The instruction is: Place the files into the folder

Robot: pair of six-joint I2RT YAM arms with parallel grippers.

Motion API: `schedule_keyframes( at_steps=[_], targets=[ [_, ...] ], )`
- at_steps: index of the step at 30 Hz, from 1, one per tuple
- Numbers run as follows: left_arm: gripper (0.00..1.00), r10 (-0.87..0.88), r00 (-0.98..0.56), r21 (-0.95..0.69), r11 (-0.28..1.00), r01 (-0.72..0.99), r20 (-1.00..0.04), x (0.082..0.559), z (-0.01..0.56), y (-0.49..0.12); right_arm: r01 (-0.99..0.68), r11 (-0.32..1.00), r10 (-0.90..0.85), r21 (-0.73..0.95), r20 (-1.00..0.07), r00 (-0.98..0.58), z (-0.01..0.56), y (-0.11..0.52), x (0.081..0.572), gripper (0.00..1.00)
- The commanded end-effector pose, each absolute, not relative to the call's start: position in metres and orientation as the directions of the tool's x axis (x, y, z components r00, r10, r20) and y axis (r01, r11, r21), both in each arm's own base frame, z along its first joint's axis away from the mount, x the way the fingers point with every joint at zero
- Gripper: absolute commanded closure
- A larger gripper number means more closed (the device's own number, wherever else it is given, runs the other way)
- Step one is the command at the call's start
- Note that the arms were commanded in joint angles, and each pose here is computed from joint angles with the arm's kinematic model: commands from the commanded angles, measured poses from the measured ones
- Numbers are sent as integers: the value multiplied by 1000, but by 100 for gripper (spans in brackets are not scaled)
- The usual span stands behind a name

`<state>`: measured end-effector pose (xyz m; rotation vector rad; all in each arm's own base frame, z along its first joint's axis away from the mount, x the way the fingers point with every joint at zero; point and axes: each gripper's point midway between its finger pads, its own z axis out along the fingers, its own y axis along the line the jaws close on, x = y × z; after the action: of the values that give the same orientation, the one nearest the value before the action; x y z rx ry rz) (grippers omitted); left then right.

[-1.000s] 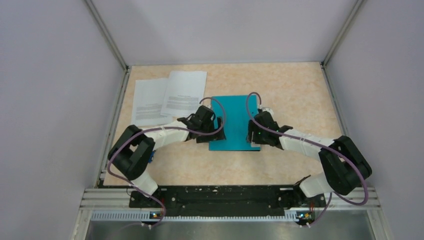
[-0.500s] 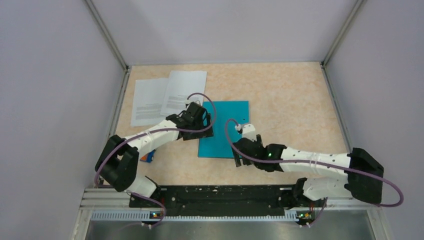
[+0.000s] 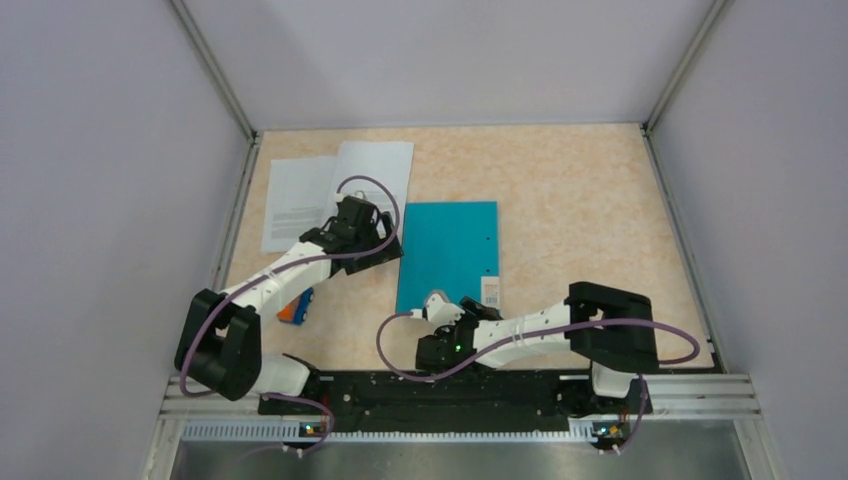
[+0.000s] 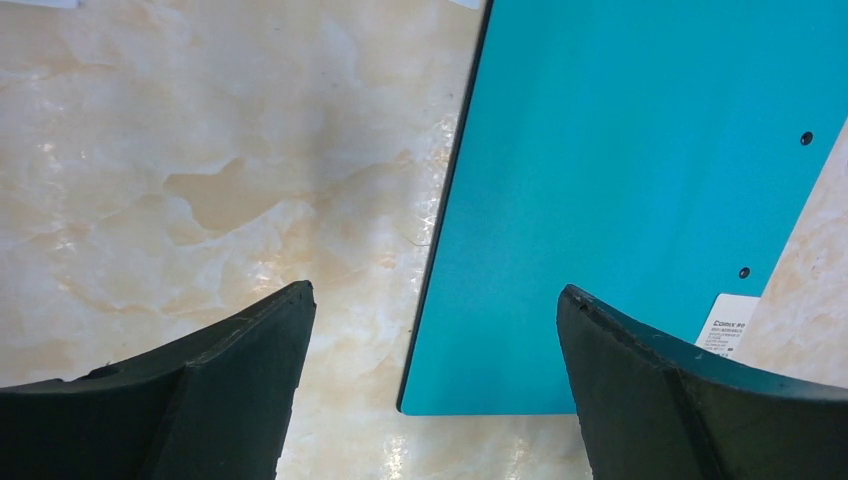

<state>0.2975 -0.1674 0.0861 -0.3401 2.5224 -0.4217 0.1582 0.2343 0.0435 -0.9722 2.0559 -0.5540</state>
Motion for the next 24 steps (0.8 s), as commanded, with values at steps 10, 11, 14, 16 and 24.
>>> schedule_keyframes(
  at_steps=[10,11,14,16,24],
  targets=[
    [5,-371,-781,-425,893,-151,-503,304,96,-160,-382,433,-897,-817,-346,-275,49,240,177,46],
    [5,-372,-781,-426,892,-152,-502,304,95,-160,-382,424,-901,-821,-339,-270,48,241,178,47],
    [5,-372,-781,-426,892,-151,-502,305,95,-160,-377,395,-913,-837,-314,-260,43,240,181,48],
    [5,-373,-779,-427,892,-151,-504,305,95,-160,-371,382,-918,-846,-301,-258,41,239,183,49],
    [5,-374,-778,-425,892,-153,-504,305,95,-158,-354,357,-927,-865,-281,-249,37,244,193,51]
  ],
)
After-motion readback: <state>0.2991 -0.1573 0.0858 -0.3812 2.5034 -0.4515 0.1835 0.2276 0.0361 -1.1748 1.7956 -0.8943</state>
